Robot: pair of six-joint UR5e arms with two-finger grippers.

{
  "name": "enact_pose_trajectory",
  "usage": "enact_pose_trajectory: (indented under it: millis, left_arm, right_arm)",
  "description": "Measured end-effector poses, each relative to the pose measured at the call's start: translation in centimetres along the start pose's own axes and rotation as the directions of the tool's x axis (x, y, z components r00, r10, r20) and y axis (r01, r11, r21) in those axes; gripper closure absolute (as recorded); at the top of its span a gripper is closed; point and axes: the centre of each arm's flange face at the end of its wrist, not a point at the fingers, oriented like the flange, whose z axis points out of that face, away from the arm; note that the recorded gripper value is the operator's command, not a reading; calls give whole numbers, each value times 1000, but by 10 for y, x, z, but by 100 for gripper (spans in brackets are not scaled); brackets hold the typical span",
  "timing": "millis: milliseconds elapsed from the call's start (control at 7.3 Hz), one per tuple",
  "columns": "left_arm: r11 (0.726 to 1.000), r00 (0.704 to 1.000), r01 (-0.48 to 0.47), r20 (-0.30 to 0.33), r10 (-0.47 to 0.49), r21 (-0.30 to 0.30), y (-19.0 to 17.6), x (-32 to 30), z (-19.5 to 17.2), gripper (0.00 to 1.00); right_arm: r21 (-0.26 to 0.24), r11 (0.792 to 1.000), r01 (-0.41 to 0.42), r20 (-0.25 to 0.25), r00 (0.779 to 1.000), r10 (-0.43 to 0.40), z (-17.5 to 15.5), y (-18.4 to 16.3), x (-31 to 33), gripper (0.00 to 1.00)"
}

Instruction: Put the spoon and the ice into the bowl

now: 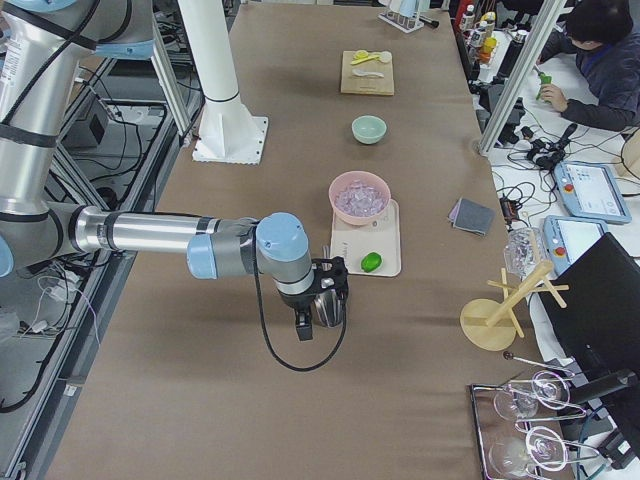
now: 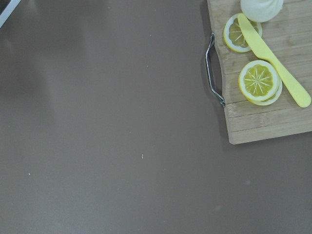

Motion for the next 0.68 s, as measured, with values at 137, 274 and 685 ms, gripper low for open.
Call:
enact_pose_trajectory:
  millis: [137, 274, 685]
  left_arm:
    - [999, 1000, -31, 5, 31, 35, -15, 9, -12, 2]
    - [994, 997, -70, 14, 69, 79, -33, 19, -27, 2]
    - [946, 974, -225, 61, 217, 232, -83, 37, -57, 2]
  right_arm:
    - [61, 997, 57, -6, 998, -56, -2, -4, -1, 0]
    - [115, 989, 96, -14, 995, -95, -6, -9, -5, 0]
    - [209, 971, 120, 0, 992, -123, -27, -51, -25, 0]
